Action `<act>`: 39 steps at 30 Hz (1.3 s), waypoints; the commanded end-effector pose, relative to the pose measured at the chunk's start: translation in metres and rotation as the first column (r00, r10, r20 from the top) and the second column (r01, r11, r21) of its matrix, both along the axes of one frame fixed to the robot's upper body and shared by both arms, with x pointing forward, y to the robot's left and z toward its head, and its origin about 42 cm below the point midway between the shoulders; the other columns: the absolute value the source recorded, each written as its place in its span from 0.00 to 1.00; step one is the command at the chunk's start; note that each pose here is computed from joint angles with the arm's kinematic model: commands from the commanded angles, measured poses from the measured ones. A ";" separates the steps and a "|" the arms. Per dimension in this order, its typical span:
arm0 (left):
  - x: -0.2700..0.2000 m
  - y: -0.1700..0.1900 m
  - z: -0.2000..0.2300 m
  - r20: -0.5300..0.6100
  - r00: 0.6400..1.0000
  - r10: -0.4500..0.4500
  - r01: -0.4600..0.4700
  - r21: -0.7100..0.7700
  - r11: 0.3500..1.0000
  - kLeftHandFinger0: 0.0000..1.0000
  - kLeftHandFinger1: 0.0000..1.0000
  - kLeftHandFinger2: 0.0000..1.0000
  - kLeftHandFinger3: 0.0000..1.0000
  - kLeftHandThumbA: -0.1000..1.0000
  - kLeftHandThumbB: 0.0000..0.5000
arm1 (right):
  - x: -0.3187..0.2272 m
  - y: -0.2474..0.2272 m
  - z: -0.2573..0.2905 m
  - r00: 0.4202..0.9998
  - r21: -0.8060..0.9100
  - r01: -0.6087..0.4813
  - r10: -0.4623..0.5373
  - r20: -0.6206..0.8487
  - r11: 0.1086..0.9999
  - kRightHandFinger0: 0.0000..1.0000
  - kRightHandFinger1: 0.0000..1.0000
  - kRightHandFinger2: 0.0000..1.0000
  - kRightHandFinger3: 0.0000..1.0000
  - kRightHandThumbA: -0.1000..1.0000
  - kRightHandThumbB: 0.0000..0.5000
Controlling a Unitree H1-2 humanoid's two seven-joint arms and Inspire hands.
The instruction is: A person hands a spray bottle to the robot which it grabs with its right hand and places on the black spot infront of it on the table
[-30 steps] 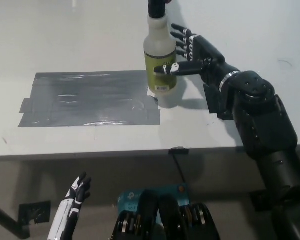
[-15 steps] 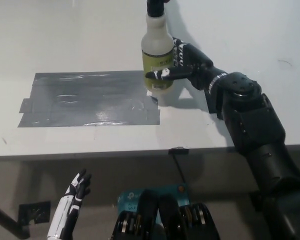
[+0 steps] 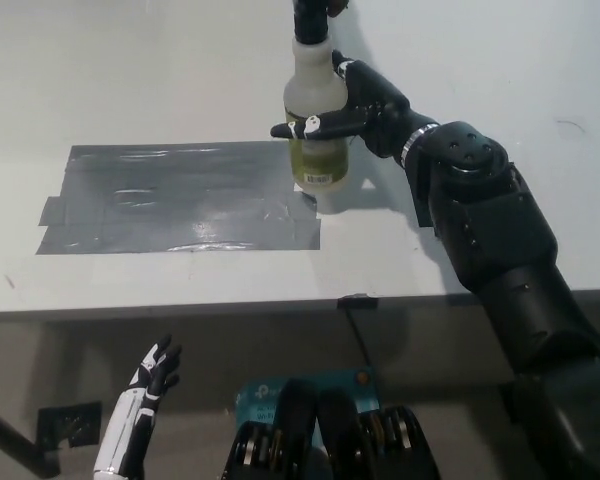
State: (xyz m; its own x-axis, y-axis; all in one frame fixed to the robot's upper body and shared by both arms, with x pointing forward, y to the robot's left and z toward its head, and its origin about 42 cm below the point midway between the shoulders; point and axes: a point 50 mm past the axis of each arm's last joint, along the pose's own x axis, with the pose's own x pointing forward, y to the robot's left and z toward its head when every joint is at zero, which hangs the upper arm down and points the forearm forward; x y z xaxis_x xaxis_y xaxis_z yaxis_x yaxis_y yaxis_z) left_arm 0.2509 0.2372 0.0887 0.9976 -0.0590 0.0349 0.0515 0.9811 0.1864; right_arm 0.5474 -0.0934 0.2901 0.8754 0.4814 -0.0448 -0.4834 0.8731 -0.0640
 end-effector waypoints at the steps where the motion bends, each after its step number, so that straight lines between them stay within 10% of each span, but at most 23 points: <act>1: 0.003 0.004 0.014 0.062 0.998 0.006 -0.007 0.012 1.000 1.00 1.00 1.00 1.00 0.99 0.00 | 0.006 0.020 0.041 0.991 -0.031 -0.038 0.041 0.125 0.999 1.00 1.00 1.00 1.00 1.00 1.00; 3: 0.004 0.004 0.014 0.059 0.998 0.010 -0.010 0.004 1.000 1.00 1.00 1.00 1.00 0.99 0.01 | 0.009 0.022 0.039 0.990 -0.105 0.019 -0.003 0.142 0.994 1.00 1.00 1.00 1.00 1.00 0.97; 4: 0.003 0.004 0.014 0.058 0.998 0.010 -0.010 0.003 1.000 1.00 1.00 1.00 1.00 0.99 0.00 | 0.009 0.022 0.039 0.990 -0.110 0.024 -0.008 0.144 0.994 1.00 1.00 1.00 1.00 0.95 0.79; 5: 0.004 0.004 0.014 0.057 0.998 0.011 -0.011 0.003 1.000 1.00 1.00 1.00 1.00 0.99 0.01 | 0.011 0.022 0.037 0.993 -0.107 0.040 -0.028 0.111 0.993 0.56 0.62 0.79 1.00 0.80 0.84; 6: 0.004 0.004 0.014 0.056 0.998 0.012 -0.012 0.001 1.000 1.00 1.00 1.00 1.00 0.99 0.01 | 0.013 0.024 0.034 0.994 -0.121 0.081 -0.071 0.084 0.989 0.11 0.20 0.34 0.49 0.49 0.77; 7: 0.005 0.004 0.014 0.057 0.998 0.010 -0.010 -0.002 1.000 1.00 1.00 1.00 1.00 0.99 0.00 | 0.012 0.024 0.030 0.985 -0.110 0.149 -0.137 0.108 0.983 0.00 0.11 0.37 0.26 0.37 0.80; 12: 0.005 0.004 0.014 0.061 0.998 0.007 -0.007 -0.002 1.000 1.00 1.00 1.00 1.00 0.99 0.00 | 0.013 0.022 0.020 0.983 -0.099 0.169 -0.160 0.094 0.981 0.04 0.49 0.73 0.58 0.39 0.79; 21: 0.007 0.006 0.015 0.067 0.998 0.005 -0.005 0.004 1.000 1.00 1.00 1.00 1.00 1.00 0.00 | 0.011 0.018 0.021 0.974 -0.068 0.190 -0.179 0.139 0.979 0.05 0.48 0.73 0.60 0.40 0.82; 25: 0.008 0.004 0.016 0.065 0.998 0.007 -0.008 0.009 1.000 1.00 1.00 1.00 1.00 1.00 0.00 | 0.007 0.010 0.035 0.961 -0.027 0.206 -0.197 0.196 0.978 0.00 0.41 0.71 0.43 0.43 0.84; 31: 0.009 0.005 0.018 0.077 0.997 0.002 -0.003 0.007 1.000 1.00 1.00 1.00 1.00 1.00 0.00 | 0.000 -0.016 0.060 0.927 0.022 0.235 -0.231 0.294 0.972 0.03 0.44 0.70 0.55 0.49 0.81; 33: 0.008 0.007 0.018 0.081 0.997 0.001 -0.002 0.012 1.000 1.00 1.00 1.00 1.00 1.00 0.00 | -0.002 -0.032 0.067 0.899 0.021 0.291 -0.281 0.335 0.957 0.01 0.27 0.50 0.37 0.54 0.82; 39: 0.006 0.009 0.017 0.074 0.997 0.009 -0.010 0.014 1.000 1.00 1.00 1.00 1.00 1.00 0.00 | -0.002 -0.082 0.063 0.865 0.034 0.357 -0.344 0.366 0.934 0.06 0.35 0.55 0.39 0.55 0.87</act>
